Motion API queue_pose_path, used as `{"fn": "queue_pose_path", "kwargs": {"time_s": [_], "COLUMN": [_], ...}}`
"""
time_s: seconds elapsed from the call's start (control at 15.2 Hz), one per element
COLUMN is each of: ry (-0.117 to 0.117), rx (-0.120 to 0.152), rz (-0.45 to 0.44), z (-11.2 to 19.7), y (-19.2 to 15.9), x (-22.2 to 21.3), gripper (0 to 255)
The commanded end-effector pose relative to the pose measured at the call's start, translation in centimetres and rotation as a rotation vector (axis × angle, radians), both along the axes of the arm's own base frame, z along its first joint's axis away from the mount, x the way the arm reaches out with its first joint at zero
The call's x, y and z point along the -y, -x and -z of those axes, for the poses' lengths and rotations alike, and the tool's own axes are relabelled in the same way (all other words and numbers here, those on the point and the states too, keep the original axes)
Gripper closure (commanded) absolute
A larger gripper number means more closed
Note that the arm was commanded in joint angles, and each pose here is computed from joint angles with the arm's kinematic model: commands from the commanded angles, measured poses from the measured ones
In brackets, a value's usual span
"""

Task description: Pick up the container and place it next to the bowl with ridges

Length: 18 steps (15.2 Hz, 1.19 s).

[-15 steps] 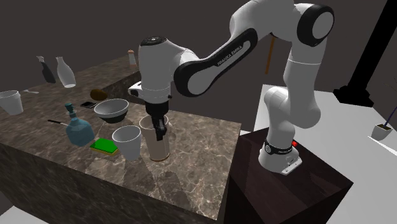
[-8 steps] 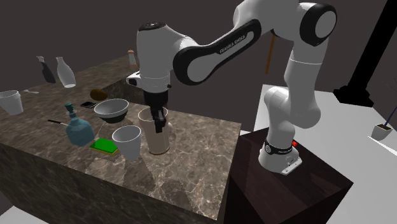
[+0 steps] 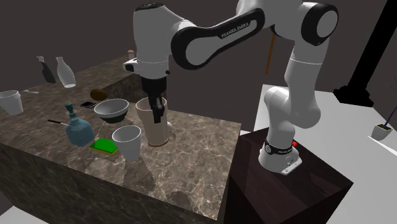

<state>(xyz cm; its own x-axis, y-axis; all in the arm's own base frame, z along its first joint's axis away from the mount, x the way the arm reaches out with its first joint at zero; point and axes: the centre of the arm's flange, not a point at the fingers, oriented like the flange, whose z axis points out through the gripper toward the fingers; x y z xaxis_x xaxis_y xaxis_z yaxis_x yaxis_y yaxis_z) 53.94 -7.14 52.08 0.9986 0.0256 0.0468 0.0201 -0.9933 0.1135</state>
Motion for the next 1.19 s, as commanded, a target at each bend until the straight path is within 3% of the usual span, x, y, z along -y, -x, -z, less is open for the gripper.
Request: {"fn": "queue_pose_path", "kwargs": {"time_s": [0.0, 1.12], "ry": [0.0, 0.0], "rx": [0.001, 0.001], "rz": [0.0, 0.0], "z": [-1.2, -10.2], "y": [0.0, 0.0], "x": [-0.1, -0.1], "gripper": [255, 255]}}
